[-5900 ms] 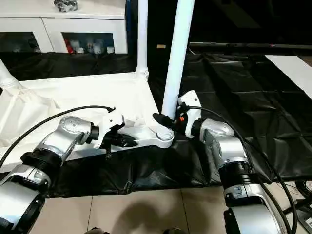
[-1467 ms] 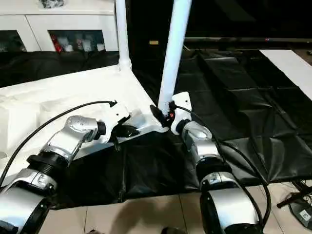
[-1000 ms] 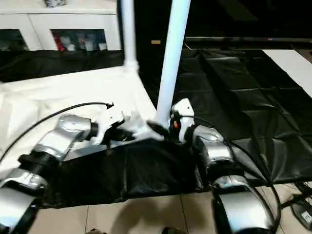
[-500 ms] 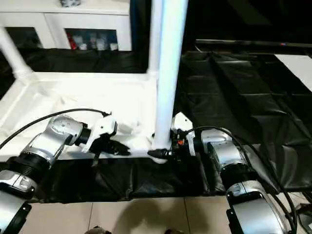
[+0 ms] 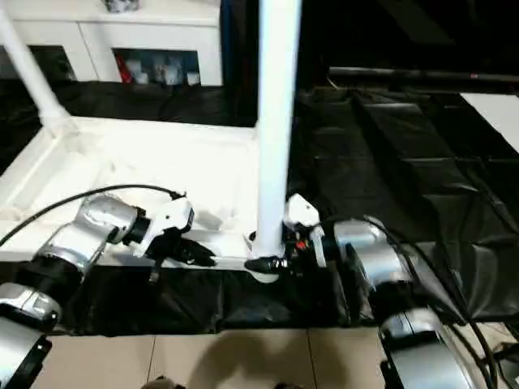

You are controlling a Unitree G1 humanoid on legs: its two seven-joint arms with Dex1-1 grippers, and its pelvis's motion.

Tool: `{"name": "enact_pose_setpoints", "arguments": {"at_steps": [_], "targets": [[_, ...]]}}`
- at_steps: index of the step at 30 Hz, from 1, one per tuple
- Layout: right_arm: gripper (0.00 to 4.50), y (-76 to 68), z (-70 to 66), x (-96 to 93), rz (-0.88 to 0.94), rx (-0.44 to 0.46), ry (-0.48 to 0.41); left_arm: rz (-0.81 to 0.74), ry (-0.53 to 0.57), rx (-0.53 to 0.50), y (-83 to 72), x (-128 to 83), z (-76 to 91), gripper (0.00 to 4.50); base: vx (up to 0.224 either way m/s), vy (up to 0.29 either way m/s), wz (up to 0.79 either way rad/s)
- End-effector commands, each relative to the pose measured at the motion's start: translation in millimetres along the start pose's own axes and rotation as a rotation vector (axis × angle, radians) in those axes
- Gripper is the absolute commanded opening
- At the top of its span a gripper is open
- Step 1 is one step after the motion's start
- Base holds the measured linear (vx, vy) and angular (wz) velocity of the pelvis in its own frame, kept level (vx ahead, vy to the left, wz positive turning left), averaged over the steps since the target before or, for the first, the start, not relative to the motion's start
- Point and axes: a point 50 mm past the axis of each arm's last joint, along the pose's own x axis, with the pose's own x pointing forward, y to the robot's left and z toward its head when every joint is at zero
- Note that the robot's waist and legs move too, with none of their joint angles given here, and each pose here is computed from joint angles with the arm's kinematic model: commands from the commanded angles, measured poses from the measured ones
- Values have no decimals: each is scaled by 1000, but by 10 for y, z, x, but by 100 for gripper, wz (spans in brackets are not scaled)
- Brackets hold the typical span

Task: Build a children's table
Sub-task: Rotate leg to tighten

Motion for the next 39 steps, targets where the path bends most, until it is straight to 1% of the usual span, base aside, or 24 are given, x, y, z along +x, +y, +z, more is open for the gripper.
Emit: {"name": "enact_pose_setpoints", "arguments": {"at_steps": [1,4,6,10,15,17,18,21,22,25,26,27,28,31,32,33,35,39], "targets": [[278,61,-98,76,7,19,4,83,-69,55,113,-12,206,0,0,0,0],[278,83,-187,92,-63,34,-23,121,-93,31,129,-39,195,0,0,0,0],[277,98,-222,109,-97,40,-37,142,-105,18,139,-56,188,0,0,0,0],[277,98,-264,133,-170,48,-66,152,-106,4,140,-78,161,0,0,0,0],[277,94,-309,153,-219,49,-68,149,-103,1,129,-89,135,0,0,0,0],[277,85,-320,161,-246,58,-80,155,-106,-4,129,-95,129,0,0,0,0],[277,51,-329,173,-323,64,-102,184,-114,-17,144,-93,126,0,0,0,0],[277,4,-346,190,-415,109,-136,222,-125,-34,164,-70,133,0,0,0,0],[277,-17,-352,198,-459,109,-135,240,-131,-42,172,-51,141,0,0,0,0],[277,-103,-367,255,-620,159,-138,306,-150,-73,196,66,192,0,0,0,0],[277,-103,-367,255,-620,159,-138,306,-150,-73,196,66,192,0,0,0,0],[277,-154,-350,318,-707,216,-165,341,-166,-89,201,190,254,0,0,0,0],[277,-166,-341,342,-727,238,-176,348,-171,-93,200,228,273,0,0,0,0],[276,-231,-288,469,-849,290,-166,413,-182,-122,219,434,397,0,0,0,0],[276,-246,-272,502,-882,295,-155,437,-185,-125,230,486,435,0,0,0,0],[276,-260,-233,573,-919,309,-153,469,-177,-122,247,562,483,0,0,0,0],[276,-268,-217,624,-952,323,-137,500,-156,-100,264,602,504,0,0,0,0],[276,-276,-165,699,-998,336,-151,524,-162,-115,284,606,523,0,0,0,0]]}}
